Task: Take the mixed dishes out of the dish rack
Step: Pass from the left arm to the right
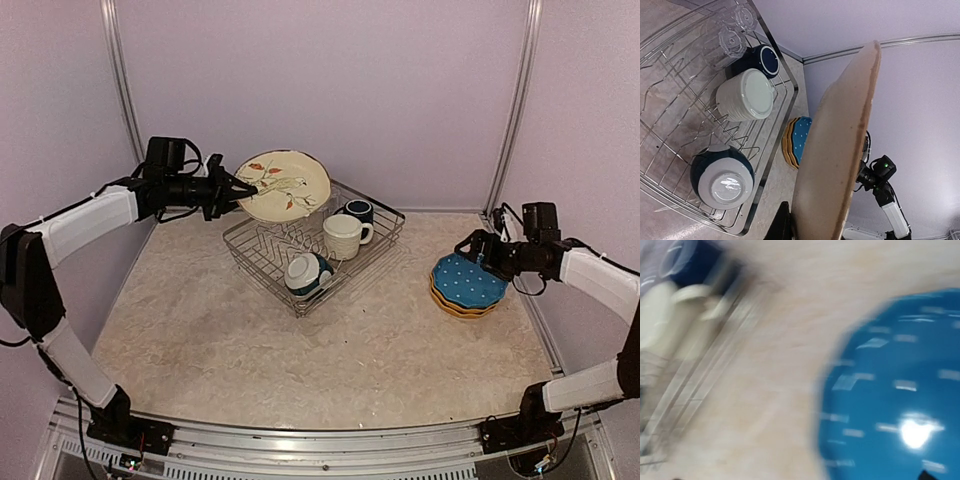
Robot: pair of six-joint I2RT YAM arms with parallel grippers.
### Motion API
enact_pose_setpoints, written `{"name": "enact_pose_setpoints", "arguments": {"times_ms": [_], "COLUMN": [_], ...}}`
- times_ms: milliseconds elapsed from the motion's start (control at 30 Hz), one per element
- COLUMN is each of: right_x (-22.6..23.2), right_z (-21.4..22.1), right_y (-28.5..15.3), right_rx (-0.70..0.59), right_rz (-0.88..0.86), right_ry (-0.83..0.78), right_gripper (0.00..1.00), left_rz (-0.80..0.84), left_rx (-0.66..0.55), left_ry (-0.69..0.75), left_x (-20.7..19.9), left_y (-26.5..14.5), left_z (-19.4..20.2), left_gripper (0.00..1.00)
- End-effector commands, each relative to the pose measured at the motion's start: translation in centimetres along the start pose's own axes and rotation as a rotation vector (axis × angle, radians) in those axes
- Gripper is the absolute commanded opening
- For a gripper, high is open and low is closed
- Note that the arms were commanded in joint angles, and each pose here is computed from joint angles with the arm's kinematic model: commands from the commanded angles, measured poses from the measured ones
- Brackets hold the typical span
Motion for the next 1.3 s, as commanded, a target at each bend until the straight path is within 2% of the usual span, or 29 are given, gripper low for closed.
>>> {"name": "enact_pose_setpoints", "arguments": {"times_ms": [0,233,500,600,700,767,800,867,1267], "right_x": [5.3,13.8,17.8,18.4,18.7,18.5,18.4,18.1,17.7], "right_z": [-1.4,-2.4,-0.8,0.0,0.5,0.7,0.8,1.1,1.7], "right_y": [0.4,0.7,4.5,5.8,6.6,6.9,7.1,7.3,7.9], "right_rx": [-0.091,-0.212,-0.178,-0.173,-0.163,-0.157,-0.155,-0.158,-0.142], "right_rz": [-0.239,-0.615,-0.752,-0.797,-0.803,-0.788,-0.779,-0.758,-0.769], "right_ry": [0.016,-0.013,0.060,0.082,0.102,0.113,0.122,0.145,0.178], "right_gripper": [1.00,1.00,1.00,0.95,0.86,0.75,0.67,0.57,0.18], "left_rz": [0.222,0.197,0.200,0.204,0.191,0.182,0.177,0.171,0.133], "left_rx": [0.045,0.102,0.161,0.184,0.202,0.208,0.205,0.211,0.226], "left_ry": [0.125,0.136,0.142,0.139,0.134,0.130,0.131,0.132,0.167], "left_x": [-4.3,-3.9,-3.7,-3.5,-3.0,-2.6,-2.5,-2.3,-2.3], "left_y": [1.2,4.7,6.6,7.3,7.9,8.2,8.3,8.6,9.6], "left_z": [1.1,3.1,5.1,6.1,6.8,7.3,7.4,7.6,8.9], "left_gripper": [0.00,0.00,0.00,0.00,0.00,0.00,0.00,0.00,0.00]}}
Point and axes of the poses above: each gripper's point midway between its finger pads, its own y axis out along the fingers, its own x axis along the line the jaws close on, z = x × y, the point moved 10 cm from there along -y, back along the fingers, and after that the axes turned 9 degrees about -y, right-handed, at the moved point
